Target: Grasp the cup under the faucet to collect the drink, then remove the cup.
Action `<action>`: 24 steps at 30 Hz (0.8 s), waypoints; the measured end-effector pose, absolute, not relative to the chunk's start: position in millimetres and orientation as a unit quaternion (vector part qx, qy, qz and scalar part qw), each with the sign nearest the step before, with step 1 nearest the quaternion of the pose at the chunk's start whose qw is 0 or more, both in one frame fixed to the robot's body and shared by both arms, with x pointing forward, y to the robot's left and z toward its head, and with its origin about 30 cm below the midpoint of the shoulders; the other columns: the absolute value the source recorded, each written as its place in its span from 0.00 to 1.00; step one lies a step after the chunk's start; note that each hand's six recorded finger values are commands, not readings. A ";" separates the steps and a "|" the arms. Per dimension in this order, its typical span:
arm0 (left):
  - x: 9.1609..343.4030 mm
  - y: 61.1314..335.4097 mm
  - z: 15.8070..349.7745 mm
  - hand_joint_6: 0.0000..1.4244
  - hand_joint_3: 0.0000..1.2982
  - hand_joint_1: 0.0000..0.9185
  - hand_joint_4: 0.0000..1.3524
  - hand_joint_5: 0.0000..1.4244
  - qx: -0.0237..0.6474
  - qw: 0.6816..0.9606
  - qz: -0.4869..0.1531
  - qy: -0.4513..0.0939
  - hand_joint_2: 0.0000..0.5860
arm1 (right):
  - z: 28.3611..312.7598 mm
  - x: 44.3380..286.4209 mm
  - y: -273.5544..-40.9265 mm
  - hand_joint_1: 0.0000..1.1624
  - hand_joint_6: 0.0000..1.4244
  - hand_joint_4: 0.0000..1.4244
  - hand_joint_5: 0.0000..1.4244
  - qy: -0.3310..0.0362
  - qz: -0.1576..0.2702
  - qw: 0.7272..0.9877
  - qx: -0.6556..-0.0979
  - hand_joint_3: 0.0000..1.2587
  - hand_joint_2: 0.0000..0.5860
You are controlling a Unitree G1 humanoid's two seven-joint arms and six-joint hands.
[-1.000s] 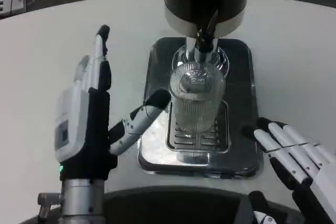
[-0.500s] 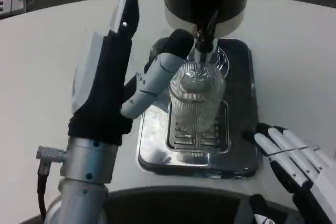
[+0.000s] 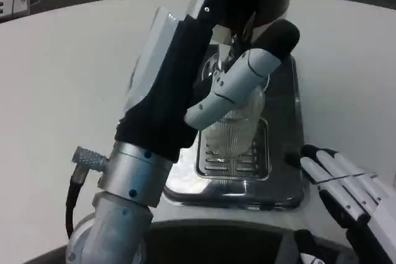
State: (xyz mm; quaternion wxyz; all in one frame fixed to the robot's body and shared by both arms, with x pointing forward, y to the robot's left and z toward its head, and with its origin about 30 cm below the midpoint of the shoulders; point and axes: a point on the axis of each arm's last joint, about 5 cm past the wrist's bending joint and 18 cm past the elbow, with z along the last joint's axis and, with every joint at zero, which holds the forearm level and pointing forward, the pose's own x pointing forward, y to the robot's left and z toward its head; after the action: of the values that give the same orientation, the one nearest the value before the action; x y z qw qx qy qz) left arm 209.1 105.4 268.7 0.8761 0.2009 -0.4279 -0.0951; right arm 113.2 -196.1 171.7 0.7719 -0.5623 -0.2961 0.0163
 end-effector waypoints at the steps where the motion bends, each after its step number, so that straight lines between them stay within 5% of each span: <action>1: 209.2 105.1 268.5 0.00 0.00 0.00 0.00 0.00 0.204 0.877 -0.096 -0.425 0.19 | 171.8 113.1 -196.5 0.26 0.12 0.05 0.06 -0.296 0.015 0.772 -0.563 0.08 0.94; 24: 215.5 94.4 268.6 0.00 0.00 0.00 0.00 0.00 0.270 0.870 -0.151 -0.384 0.19 | 172.7 114.1 -197.8 0.26 0.12 0.05 0.06 -0.292 0.005 0.773 -0.563 0.08 0.94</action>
State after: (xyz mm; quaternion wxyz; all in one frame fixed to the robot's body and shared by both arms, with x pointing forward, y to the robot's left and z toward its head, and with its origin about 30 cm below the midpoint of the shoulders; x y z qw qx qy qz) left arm 215.5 94.4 268.6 0.8703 0.2696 -0.3837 -0.1508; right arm 114.1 -197.8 172.7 0.7733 -0.5629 -0.2919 0.0051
